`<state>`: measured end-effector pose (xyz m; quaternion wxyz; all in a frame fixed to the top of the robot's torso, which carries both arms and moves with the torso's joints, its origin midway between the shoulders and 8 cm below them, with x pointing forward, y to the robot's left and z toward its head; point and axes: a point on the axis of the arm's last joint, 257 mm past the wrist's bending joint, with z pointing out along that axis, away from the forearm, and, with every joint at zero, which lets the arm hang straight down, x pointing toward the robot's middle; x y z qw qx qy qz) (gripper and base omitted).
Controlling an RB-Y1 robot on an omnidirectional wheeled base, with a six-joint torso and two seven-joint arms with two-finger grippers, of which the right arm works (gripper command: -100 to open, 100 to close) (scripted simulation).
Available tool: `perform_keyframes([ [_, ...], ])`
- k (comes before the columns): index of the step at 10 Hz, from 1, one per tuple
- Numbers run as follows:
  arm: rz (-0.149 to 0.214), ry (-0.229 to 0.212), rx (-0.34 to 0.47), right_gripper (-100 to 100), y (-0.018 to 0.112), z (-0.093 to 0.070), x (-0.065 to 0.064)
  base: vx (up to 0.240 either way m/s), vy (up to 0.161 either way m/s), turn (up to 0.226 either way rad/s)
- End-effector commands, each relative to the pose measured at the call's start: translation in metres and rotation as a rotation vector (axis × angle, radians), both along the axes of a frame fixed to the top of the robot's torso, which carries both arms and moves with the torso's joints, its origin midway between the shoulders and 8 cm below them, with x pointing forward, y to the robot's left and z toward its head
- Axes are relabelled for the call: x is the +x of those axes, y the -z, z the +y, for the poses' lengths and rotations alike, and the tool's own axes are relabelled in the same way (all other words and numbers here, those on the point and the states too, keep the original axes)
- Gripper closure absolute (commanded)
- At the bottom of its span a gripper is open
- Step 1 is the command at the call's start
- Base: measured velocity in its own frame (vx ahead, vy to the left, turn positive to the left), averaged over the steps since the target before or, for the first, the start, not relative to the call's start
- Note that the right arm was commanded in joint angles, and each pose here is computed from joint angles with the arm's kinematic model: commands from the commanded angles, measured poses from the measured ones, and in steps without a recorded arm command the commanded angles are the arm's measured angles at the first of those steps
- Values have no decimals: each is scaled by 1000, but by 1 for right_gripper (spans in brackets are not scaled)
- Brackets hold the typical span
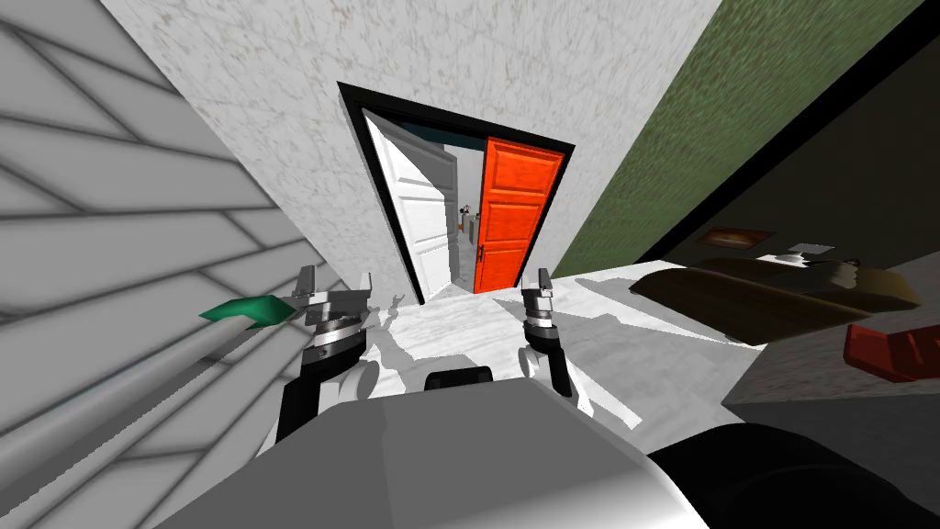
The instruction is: Push the door open
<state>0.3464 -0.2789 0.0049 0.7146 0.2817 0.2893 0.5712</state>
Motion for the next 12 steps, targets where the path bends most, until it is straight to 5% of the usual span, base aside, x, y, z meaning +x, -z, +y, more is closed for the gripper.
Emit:
perform_keyframes([
  [1, 1, -4, 4, -100, 1, 0, 1, 102, -182, -37],
  [12, 7, -29, 25, -100, 7, 1, 3, 219, -131, -16],
])
